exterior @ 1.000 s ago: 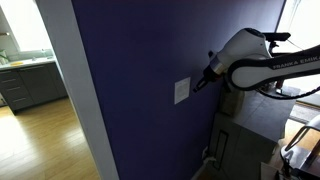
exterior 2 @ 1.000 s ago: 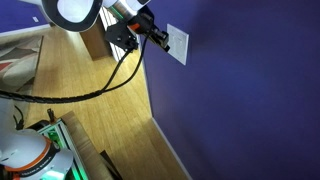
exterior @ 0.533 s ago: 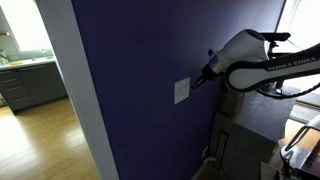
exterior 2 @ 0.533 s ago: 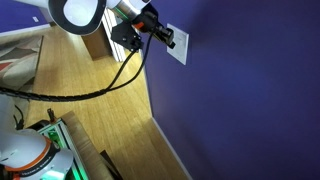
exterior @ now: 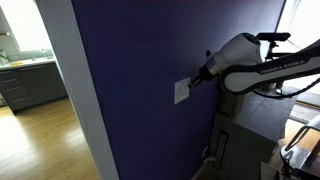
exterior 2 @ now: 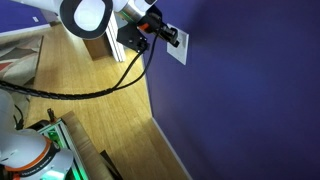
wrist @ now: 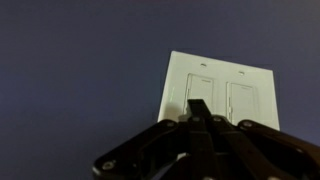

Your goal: Switch off the light switch

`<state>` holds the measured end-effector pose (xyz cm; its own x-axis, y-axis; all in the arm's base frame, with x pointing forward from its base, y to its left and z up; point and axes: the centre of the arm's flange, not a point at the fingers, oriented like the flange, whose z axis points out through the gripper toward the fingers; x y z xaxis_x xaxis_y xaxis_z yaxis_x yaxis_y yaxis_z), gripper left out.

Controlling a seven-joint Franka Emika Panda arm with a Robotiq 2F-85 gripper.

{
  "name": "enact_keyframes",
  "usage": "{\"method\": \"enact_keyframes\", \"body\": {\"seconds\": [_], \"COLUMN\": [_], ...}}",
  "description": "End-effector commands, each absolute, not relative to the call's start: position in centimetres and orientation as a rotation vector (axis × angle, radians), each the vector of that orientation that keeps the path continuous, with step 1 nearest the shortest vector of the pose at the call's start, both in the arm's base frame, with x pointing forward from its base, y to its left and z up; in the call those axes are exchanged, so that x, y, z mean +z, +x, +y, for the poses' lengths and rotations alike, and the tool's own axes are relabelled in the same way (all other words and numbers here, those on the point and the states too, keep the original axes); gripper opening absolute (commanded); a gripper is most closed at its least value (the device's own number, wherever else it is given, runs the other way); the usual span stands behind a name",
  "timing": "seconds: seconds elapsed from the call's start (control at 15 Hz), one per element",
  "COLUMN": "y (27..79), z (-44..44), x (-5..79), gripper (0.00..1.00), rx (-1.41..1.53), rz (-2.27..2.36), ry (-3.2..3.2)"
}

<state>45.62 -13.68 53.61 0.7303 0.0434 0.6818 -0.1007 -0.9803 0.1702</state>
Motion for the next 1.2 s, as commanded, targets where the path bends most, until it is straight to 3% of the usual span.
{"method": "enact_keyframes", "body": {"seconds": [0.0, 0.6, 1.07, 1.13], "y": [46.5, 47.2, 43.8, 43.2], "z": [-13.9, -13.6, -11.8, -11.5], "x": [53.0, 52.9, 54.1, 54.3], "gripper": [0.00, 0.00, 0.00, 0.26], "rx": [1.106, 1.117, 1.048, 1.029], "rz": [-0.033, -0.016, -0.042, -0.051], "ry": [2.734, 2.731, 2.851, 2.871]}}
